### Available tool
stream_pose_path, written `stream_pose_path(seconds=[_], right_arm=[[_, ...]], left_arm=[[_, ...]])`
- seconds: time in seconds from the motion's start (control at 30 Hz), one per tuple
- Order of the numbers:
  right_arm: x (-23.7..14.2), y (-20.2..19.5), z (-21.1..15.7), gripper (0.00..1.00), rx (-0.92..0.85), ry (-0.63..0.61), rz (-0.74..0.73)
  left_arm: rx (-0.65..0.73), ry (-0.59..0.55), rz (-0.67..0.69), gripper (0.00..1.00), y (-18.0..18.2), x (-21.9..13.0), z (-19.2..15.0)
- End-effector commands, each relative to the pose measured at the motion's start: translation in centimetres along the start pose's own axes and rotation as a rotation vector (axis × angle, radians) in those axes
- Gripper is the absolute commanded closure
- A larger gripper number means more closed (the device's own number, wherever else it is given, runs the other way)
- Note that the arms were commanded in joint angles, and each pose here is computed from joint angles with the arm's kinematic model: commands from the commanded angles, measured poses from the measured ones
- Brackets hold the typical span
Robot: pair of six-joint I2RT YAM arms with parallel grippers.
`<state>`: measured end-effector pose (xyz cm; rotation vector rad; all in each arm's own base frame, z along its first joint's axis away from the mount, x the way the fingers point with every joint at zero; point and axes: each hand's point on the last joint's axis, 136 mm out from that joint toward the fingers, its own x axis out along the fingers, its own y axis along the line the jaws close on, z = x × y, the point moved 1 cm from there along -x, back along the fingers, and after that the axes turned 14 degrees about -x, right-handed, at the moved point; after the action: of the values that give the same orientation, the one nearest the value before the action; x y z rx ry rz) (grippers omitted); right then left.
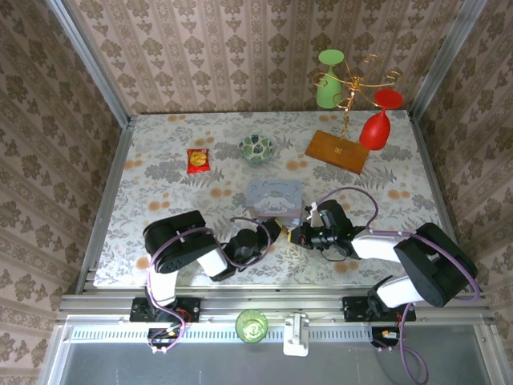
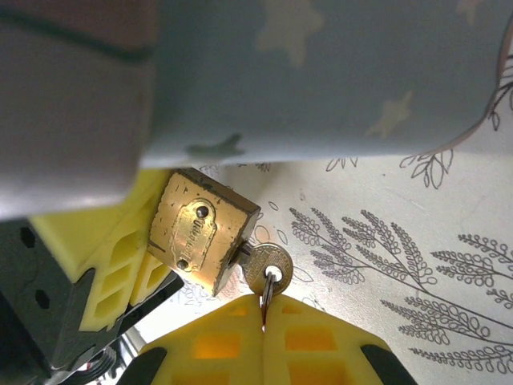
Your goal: Unlock the padlock with the key
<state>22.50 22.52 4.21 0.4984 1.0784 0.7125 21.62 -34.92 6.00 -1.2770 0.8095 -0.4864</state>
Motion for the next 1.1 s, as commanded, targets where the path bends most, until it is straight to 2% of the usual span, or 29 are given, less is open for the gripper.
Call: stream_pose_path(seconds=[0.0,0.07,0.2,0.27,0.37,0.5,0.6,0.73,0.83,1.03,1.07], right_arm=[[0.2,1.2,0.1,1.00,-0.060,-0.035,0.024],[0.3,1.0,-0.3,1.00,-0.066,-0.020,0.007],[0.2,1.0,-1.3,1.00,-0.070,0.020,-0.004],[-0.1,1.2,-1.4,1.00,-0.082,0.014,0.002],[-0.3,1.1,-1.6,1.00,-0.083,0.022,-0.009],[-0.7,1.9,-1.5,1.00,-0.078,0.002,0.016],[-0.6,2.2,-1.4,1.00,-0.078,0.001,0.020],[0.1,2.4,-1.8,1.00,-0.076,0.019,0.031],[0.5,2.5,-1.8,1.00,-0.080,0.014,0.025],[0.4,2.0,-2.1,1.00,-0.097,0.023,-0.001],[0.3,1.9,-2.1,0.97,-0.111,0.020,-0.010]], left_arm=[[-0.084,0.125,0.057,0.89,1.9,0.0,-3.2],[-0.082,0.111,0.065,0.82,2.3,0.1,-3.0],[-0.035,0.105,0.057,0.76,2.0,0.3,-2.8],[-0.031,0.099,0.063,0.75,2.3,0.3,-2.6],[-0.022,0.090,0.091,0.65,3.3,-0.1,-2.3],[-0.040,0.082,0.145,0.59,5.0,-0.7,-2.3],[-0.021,0.082,0.132,0.55,4.9,-0.8,-2.8],[-0.005,0.097,0.106,0.60,3.9,-0.2,-3.3],[-0.021,0.089,0.129,0.74,4.7,-0.3,-3.0],[-0.040,0.079,0.149,0.80,5.5,-0.9,-2.5],[-0.039,0.078,0.148,0.81,5.4,-1.0,-2.5]])
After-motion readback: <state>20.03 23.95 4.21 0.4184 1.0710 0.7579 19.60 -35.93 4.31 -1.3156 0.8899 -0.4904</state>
